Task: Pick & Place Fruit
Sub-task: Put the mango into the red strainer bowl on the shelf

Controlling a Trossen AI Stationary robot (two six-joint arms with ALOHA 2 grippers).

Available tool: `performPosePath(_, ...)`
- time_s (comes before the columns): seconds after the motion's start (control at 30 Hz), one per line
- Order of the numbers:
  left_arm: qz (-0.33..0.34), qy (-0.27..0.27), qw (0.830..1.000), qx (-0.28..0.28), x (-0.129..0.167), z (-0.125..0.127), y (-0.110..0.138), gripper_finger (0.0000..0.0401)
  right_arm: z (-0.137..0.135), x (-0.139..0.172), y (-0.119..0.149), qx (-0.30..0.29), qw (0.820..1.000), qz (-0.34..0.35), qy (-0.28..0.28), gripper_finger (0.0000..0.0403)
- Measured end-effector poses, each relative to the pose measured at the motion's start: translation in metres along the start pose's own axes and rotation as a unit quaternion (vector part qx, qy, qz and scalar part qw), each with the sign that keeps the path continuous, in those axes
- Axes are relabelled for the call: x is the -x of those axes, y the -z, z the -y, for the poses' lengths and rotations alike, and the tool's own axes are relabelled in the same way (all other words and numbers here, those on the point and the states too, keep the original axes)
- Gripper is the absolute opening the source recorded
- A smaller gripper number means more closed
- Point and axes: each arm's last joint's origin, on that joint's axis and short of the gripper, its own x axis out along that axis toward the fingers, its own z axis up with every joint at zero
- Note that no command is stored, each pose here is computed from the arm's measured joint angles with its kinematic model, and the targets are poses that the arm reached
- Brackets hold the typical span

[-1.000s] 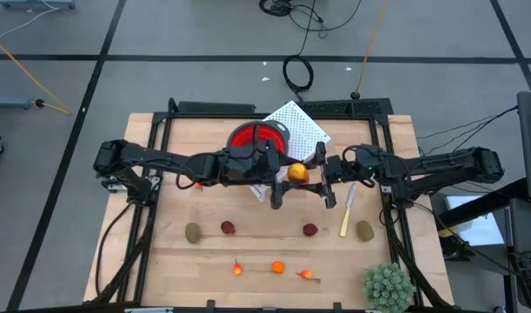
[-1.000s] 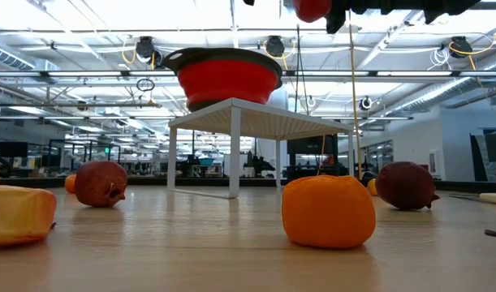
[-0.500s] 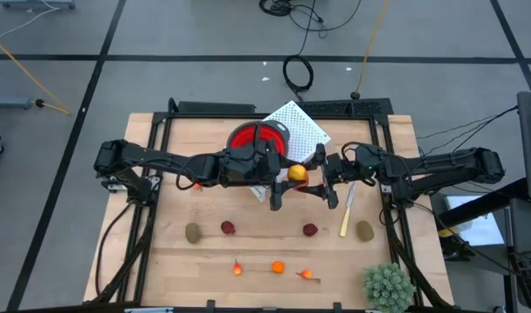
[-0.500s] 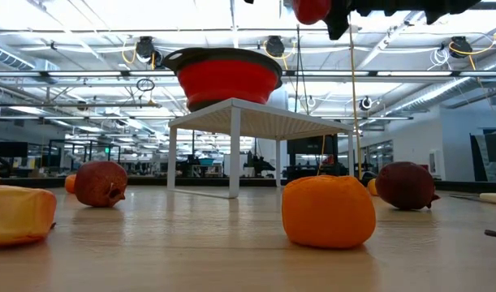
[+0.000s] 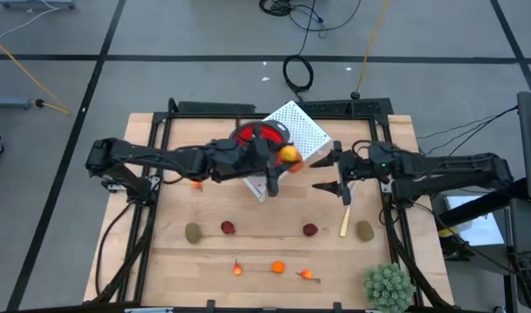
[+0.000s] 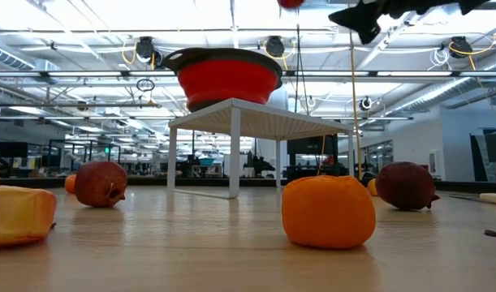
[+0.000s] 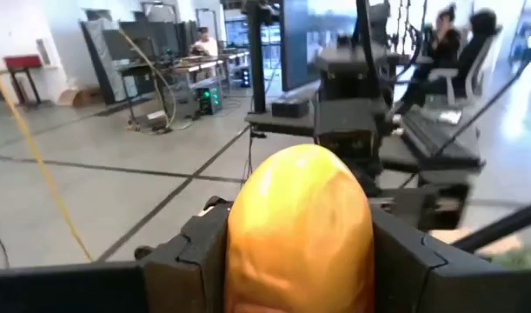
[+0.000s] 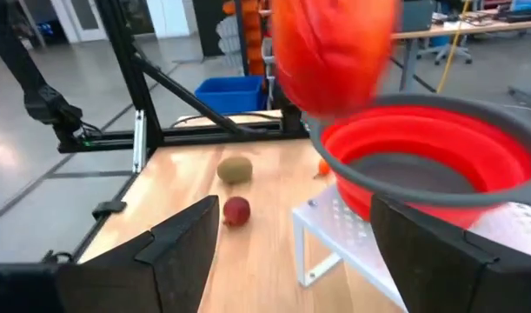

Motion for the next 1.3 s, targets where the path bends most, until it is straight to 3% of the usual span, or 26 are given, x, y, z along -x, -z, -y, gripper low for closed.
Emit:
performPosePath(0.17, 0.025, -0.012, 0.995, 0.097, 0.012, -0.009, -0.017, 0.0193, -0.003, 0.019, -0.003, 0.012, 1.0, 0.006, 0.0, 0.0256)
performPosePath(0.3, 0.04, -0.014, 0.981, 0.187, 0.02, -0.014, -0.026, 0.0194, -0.004, 0.029, -0.003, 0.032, 0.999, 0.003, 0.001, 0.0208)
performPosePath(0.53, 0.049, 0.008, 0.939, 0.341, 0.024, -0.016, -0.032, 0.0194, -0.005, 0.037, 0.001, 0.076, 0.997, -0.016, 0.001, 0.0107)
performPosePath(0.73, 0.031, 0.05, 0.892, 0.448, 0.024, -0.013, -0.031, 0.0195, -0.005, 0.042, 0.008, 0.123, 0.991, -0.049, -0.002, 0.0025)
performPosePath(0.83, 0.027, 0.063, 0.878, 0.474, 0.025, -0.01, -0.032, 0.0195, -0.005, 0.045, 0.009, 0.147, 0.988, -0.057, -0.003, 0.0005)
performPosePath(0.97, 0.042, 0.093, 0.861, 0.499, 0.027, -0.007, -0.038, 0.0195, -0.005, 0.048, 0.012, 0.164, 0.984, -0.067, -0.005, 0.0011)
performPosePath(1.3, 0.084, 0.123, 0.836, 0.529, 0.029, -0.008, -0.048, 0.0195, -0.005, 0.05, 0.014, 0.19, 0.979, -0.079, -0.009, 0.0001)
